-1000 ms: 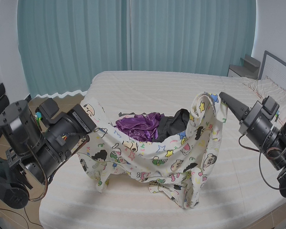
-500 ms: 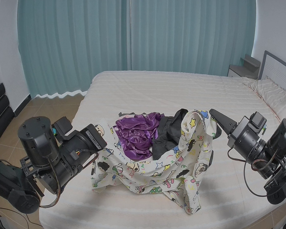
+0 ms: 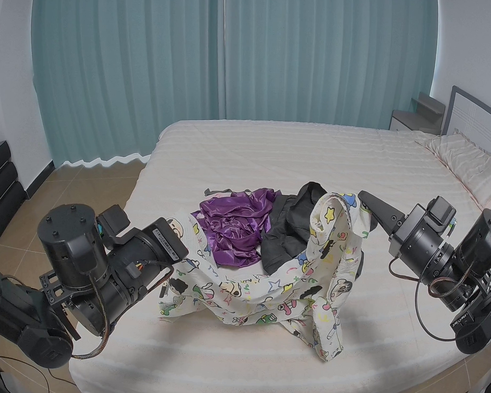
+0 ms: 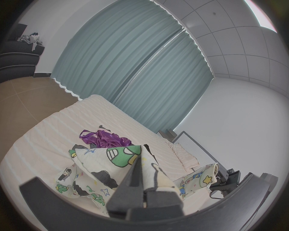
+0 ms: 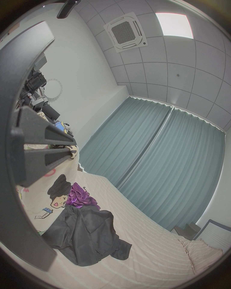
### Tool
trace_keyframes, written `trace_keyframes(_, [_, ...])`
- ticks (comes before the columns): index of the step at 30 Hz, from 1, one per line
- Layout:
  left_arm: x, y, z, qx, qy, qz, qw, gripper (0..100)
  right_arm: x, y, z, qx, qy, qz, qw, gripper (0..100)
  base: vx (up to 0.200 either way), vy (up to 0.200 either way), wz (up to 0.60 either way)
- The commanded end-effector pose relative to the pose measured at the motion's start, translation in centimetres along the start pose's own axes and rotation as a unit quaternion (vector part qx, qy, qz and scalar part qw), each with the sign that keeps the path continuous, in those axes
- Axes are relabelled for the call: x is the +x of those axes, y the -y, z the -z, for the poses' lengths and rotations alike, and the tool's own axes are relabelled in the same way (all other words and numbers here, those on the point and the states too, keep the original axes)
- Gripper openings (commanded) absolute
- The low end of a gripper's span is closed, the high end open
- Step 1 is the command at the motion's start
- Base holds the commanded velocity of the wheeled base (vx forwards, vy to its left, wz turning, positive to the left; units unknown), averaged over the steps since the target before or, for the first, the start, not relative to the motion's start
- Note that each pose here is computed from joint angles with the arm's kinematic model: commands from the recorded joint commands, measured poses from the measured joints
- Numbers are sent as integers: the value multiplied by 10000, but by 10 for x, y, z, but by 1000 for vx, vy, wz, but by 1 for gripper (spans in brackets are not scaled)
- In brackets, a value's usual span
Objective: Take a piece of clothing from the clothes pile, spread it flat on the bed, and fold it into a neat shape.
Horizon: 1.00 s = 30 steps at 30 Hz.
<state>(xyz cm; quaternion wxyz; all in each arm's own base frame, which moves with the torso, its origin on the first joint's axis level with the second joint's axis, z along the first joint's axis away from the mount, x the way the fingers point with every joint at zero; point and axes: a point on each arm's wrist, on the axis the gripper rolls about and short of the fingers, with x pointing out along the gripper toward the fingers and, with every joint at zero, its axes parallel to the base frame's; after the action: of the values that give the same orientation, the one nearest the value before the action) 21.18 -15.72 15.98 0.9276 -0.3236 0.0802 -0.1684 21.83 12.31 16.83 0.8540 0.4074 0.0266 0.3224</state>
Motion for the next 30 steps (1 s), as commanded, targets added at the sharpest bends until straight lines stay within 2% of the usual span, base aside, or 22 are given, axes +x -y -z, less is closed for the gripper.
trace_keyframes(1, [1, 0, 0, -18, 14, 7, 10000, 0, -2, -6, -4, -20, 94, -122, 9999, 0, 0, 0, 0])
trace_keyframes(3, [1, 1, -1, -44, 29, 0, 10000, 0, -3, -7, -5, -26, 119, -140, 9998, 0, 0, 0, 0])
trace_keyframes(7, [3, 4, -4, -390, 79, 66, 9992, 0, -4, -9, -7, -29, 144, -179, 9997, 0, 0, 0, 0])
trace_keyframes(10, [3, 4, -3, -397, 74, 72, 9992, 0, -4, -9, -7, -36, 139, -174, 9997, 0, 0, 0, 0])
trace_keyframes(30, [1, 7, -3, -397, 61, 132, 9991, 0, -5, -9, -10, -55, 208, -172, 9996, 0, 0, -200, 0])
